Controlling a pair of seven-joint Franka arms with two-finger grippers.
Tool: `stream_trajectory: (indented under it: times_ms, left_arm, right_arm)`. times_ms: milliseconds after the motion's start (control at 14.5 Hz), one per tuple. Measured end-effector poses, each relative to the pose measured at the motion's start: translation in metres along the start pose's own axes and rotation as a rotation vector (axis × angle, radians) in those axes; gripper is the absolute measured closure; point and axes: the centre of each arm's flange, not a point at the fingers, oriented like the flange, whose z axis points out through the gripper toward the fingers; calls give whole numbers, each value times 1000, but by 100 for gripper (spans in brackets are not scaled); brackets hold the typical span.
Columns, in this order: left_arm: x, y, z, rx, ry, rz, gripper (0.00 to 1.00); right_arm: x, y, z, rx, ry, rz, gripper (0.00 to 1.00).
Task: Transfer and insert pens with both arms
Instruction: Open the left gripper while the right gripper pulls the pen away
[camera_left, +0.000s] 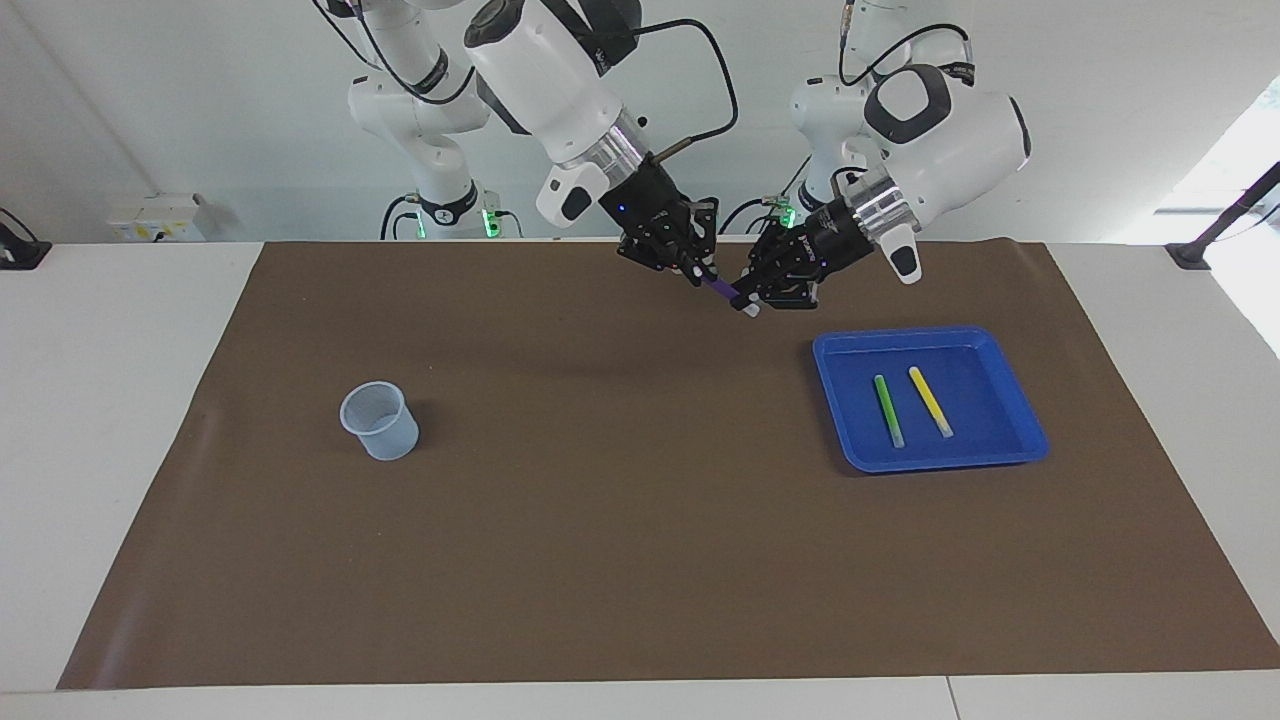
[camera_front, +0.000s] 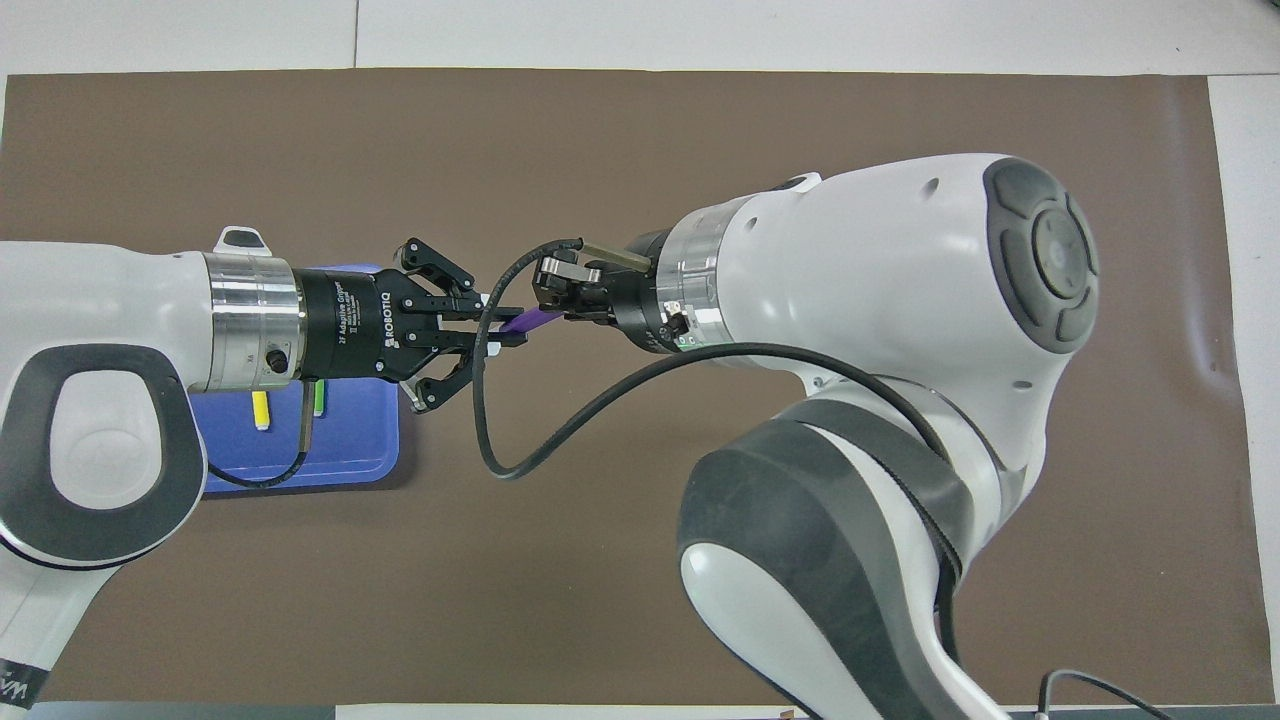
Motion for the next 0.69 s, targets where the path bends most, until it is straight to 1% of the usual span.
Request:
stream_trajectory:
  times_ms: [138, 206, 344, 413, 481, 550, 688]
  left_arm:
    - [0, -1, 2, 1, 1, -11, 83]
    - [-1, -1, 3, -1, 1, -13, 79]
    - [-3, -2, 4, -2, 0, -17, 59]
    - [-3, -2, 4, -2, 0, -18, 45]
    - [-3, -2, 4, -4, 0, -19, 34]
    - [-2, -2, 3, -7, 0, -20, 21]
    - [0, 1, 0, -17, 0, -26, 1]
  right_arm:
    - [-1, -1, 0, -13, 10, -16, 82]
    - [-2, -1, 1, -23, 13, -24, 82]
    - [0, 6, 2, -72, 5, -34, 82]
    - [5, 13, -2, -97, 7, -31, 82]
    - [12, 22, -8, -121, 10, -28, 82]
    - [19, 32, -16, -143, 15, -33, 82]
    - [36, 60, -36, -182, 38, -55, 82]
